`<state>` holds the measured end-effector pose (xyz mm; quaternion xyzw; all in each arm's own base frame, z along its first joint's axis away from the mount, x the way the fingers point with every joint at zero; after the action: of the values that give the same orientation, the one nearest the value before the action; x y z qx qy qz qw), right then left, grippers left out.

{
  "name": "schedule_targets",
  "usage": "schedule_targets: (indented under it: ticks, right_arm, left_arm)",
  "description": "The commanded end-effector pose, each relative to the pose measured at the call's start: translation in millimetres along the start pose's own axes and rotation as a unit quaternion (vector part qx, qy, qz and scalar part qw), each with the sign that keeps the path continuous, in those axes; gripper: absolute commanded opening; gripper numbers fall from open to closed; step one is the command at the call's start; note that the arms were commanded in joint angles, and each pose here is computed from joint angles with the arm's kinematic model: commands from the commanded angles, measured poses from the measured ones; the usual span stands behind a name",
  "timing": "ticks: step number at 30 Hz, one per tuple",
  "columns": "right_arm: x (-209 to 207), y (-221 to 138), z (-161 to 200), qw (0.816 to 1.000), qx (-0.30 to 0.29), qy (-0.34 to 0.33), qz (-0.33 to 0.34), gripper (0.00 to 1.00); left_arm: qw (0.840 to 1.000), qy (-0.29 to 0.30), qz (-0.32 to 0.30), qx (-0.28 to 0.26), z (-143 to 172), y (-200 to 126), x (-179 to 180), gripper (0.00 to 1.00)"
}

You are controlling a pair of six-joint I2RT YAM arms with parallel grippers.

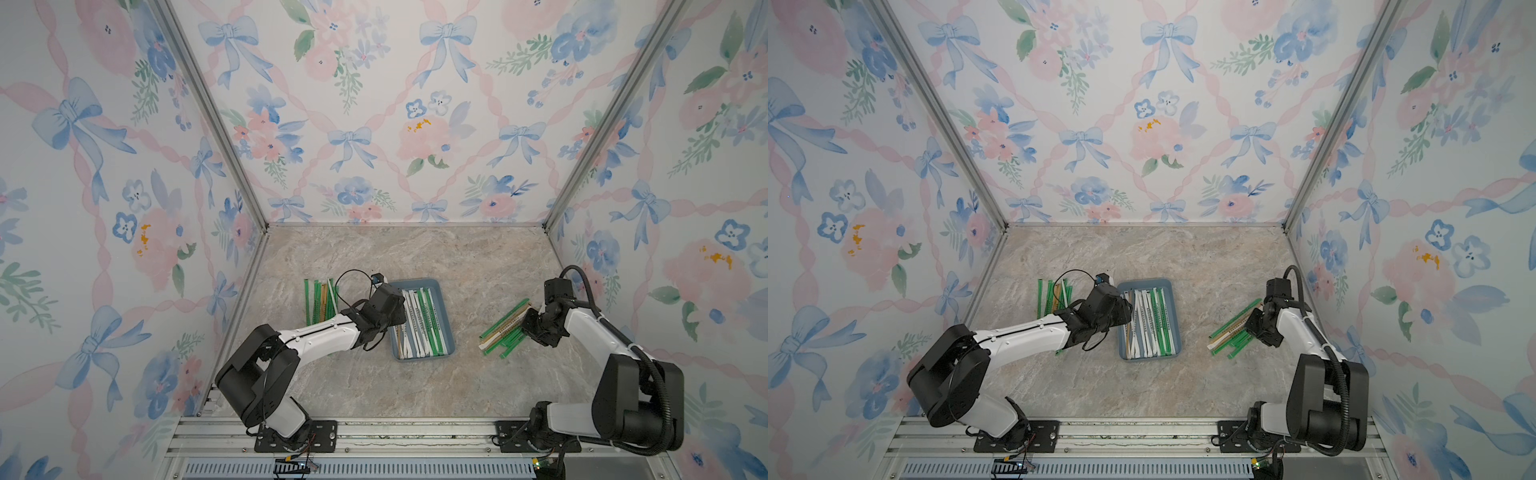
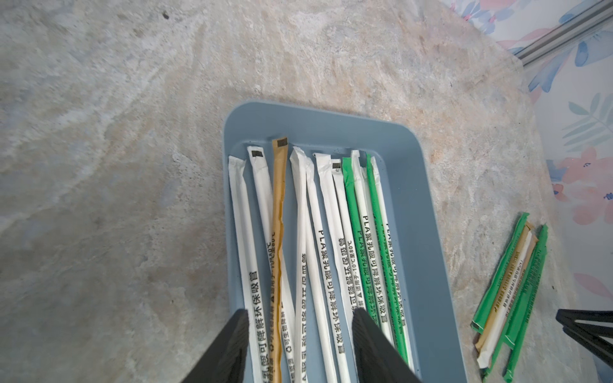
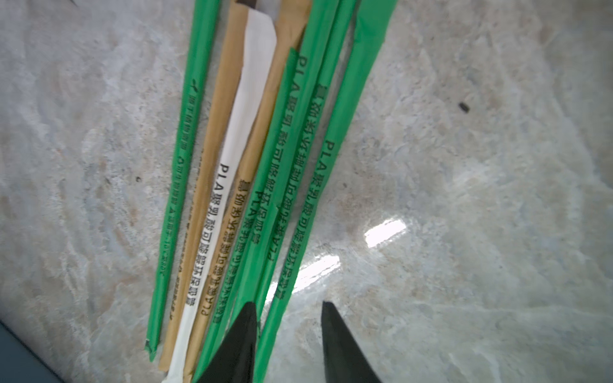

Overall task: Put the straws into the storage box
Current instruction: Adjust the straw at the center of the board.

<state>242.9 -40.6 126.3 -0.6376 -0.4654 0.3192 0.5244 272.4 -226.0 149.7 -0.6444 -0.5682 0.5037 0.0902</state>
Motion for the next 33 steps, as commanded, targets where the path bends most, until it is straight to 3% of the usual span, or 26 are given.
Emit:
schedule_targets:
  ticks: [1, 11, 17, 33]
  right_arm:
    - [-5.8, 6.9, 6.2, 1.0, 0.023, 0.013, 0.006, 0.35]
    - [-4.7, 25.8, -5.0, 0.999, 0.039, 0.015, 0.005, 0.34]
    - [-2.8, 35.9, -15.1, 0.998, 0.053, 0.002, 0.014, 0.27]
    - [59.8, 66.1, -39.1, 0.982, 0.078, -0.171, 0.026, 0.17]
  left_arm:
    - [1.0, 0.014, -0.005, -0.008, 1.4, -3.4, 3.6, 0.53]
    - [1.0, 0.019, -0.01, -0.009, 2.6, -2.7, 6.9, 0.53]
    - [1.0, 0.019, -0.015, -0.01, 3.7, -2.9, 10.9, 0.53]
    - [1.0, 0.019, -0.019, -0.015, 4.1, -6.5, 16.2, 0.53]
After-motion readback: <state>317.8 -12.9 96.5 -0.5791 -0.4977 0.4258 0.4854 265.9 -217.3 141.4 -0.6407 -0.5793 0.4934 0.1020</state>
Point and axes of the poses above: each gripper's point midway between its finger pads, its own y axis out along the fingers, its own x axis along the line the jaws close on, z = x × y, the point moved 8 cm from there along -y, back along the fingers, and after that the axes turned 13 degrees about -y, right-handed, at the moved point
